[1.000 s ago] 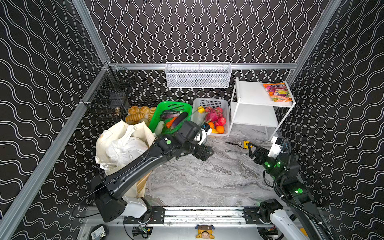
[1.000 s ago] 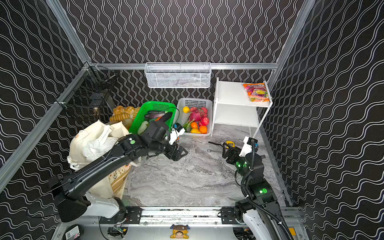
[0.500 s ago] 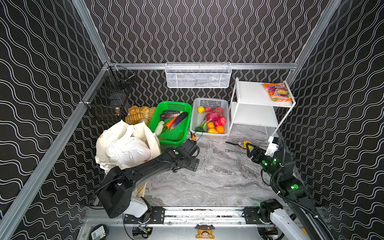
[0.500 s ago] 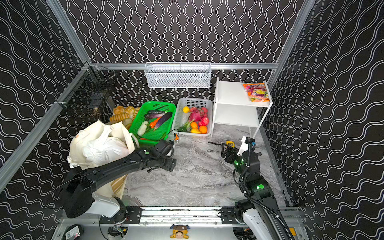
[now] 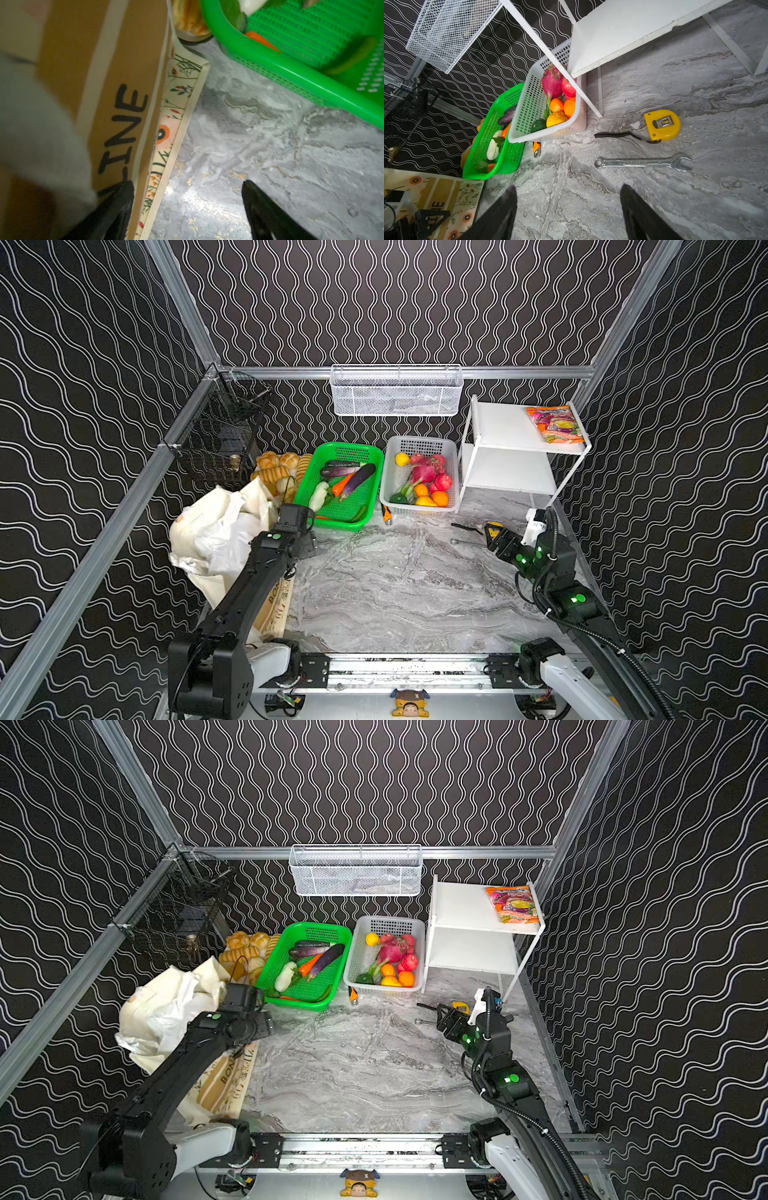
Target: Place the mixed food into the grocery bags and tie them
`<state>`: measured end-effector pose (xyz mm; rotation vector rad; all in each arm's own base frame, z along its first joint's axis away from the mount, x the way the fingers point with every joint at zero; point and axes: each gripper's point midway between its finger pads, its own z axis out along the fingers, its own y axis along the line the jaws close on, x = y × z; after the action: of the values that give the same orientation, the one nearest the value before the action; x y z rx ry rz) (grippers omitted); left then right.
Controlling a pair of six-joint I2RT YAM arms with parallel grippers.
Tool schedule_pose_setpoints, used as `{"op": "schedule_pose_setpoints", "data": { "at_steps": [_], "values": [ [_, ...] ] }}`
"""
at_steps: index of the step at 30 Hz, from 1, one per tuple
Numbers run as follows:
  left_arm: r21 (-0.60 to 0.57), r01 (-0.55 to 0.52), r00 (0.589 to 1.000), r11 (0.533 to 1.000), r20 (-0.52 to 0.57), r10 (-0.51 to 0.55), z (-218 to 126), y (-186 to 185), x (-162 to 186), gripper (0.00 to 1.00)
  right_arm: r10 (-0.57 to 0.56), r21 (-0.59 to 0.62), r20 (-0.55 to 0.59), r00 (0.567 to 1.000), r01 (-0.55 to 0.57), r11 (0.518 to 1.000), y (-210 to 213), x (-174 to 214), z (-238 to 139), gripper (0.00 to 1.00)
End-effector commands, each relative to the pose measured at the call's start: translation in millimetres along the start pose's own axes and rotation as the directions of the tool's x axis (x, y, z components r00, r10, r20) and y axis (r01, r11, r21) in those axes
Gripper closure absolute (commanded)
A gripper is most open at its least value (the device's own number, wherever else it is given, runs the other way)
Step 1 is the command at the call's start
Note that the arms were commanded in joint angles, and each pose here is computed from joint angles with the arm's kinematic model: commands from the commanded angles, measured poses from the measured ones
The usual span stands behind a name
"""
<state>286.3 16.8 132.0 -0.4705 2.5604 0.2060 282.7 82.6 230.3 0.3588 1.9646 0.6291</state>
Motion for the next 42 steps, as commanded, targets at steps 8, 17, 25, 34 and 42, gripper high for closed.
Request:
{"op": "schedule_pose_setpoints", "data": {
  "at_steps": [8,17,25,34,42],
  "values": [
    [0.299,-0.034,0.996,0.954,0.084,0.010,-22.0,-40.5,-25.3,0.15,-0.079,0.059,0.073,0.994,0.075,0.995,-6.8,-16.3,-4.0,0.21],
    [0.585,-0.351,0.929,0.731,0.317,0.192,-60.6,-147.9,1.7,0.13,-0.306,0.370,0.244,0.920,0.204,0.906,-65.4,-38.0,-6.6,0.18],
    [0.470,-0.423,0.859,0.774,0.479,0.179,-29.4,-160.0,4.0,0.04,-0.513,0.532,0.219,0.830,0.339,0.776,-100.6,-30.6,13.3,0.14],
    [0.067,-0.446,0.729,0.893,0.605,0.319,7.4,-114.2,-33.9,0.01,-0.571,0.467,0.225,0.789,0.427,0.774,-113.3,-14.5,47.6,0.12],
    [0.065,-0.378,0.717,0.924,0.652,0.248,47.6,-83.4,-56.5,0.01,-0.545,0.368,0.256,0.798,0.441,0.819,-122.9,-14.0,73.3,0.12]
  ]
}}
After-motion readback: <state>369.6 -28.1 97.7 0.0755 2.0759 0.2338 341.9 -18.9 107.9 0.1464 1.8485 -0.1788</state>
